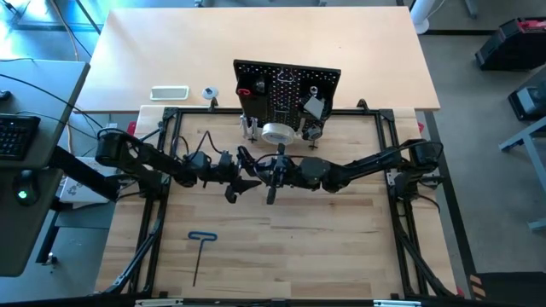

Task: Hang tools onto peg board
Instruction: Hang the black cable cutter on the pegboard bin

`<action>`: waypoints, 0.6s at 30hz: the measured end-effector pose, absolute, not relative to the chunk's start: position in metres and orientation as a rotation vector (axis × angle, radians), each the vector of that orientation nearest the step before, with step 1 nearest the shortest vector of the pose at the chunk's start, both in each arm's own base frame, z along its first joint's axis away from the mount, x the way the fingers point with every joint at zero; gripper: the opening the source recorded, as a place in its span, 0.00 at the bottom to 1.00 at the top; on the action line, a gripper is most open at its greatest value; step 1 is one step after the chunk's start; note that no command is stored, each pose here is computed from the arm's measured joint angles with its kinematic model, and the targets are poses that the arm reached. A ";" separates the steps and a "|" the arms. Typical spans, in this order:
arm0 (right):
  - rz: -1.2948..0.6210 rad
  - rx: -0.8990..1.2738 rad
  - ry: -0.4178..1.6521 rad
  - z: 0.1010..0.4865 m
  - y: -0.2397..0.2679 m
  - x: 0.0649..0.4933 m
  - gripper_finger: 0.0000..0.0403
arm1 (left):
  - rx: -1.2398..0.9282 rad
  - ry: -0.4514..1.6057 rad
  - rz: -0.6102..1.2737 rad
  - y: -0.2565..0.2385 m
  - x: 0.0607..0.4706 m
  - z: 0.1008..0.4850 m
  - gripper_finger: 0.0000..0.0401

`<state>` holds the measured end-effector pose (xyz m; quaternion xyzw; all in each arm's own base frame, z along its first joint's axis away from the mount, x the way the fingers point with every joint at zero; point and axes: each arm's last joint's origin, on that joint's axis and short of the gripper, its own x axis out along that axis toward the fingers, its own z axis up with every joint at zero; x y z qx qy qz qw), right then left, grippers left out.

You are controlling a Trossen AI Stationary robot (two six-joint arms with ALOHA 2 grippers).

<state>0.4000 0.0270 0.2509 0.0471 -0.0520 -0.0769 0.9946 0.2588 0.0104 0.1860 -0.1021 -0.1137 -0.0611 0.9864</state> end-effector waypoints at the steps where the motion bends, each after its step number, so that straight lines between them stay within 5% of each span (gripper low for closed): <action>1: -0.154 0.094 -0.102 0.251 0.027 0.400 0.04 | -0.205 -0.236 -0.124 0.010 0.259 0.186 0.59; 8: -0.155 0.090 -0.081 0.249 0.027 0.400 0.04 | -0.205 -0.255 -0.121 0.011 0.258 0.189 0.58; 18: -0.155 0.089 -0.074 0.248 0.027 0.400 0.04 | -0.206 -0.223 -0.110 0.014 0.258 0.186 0.35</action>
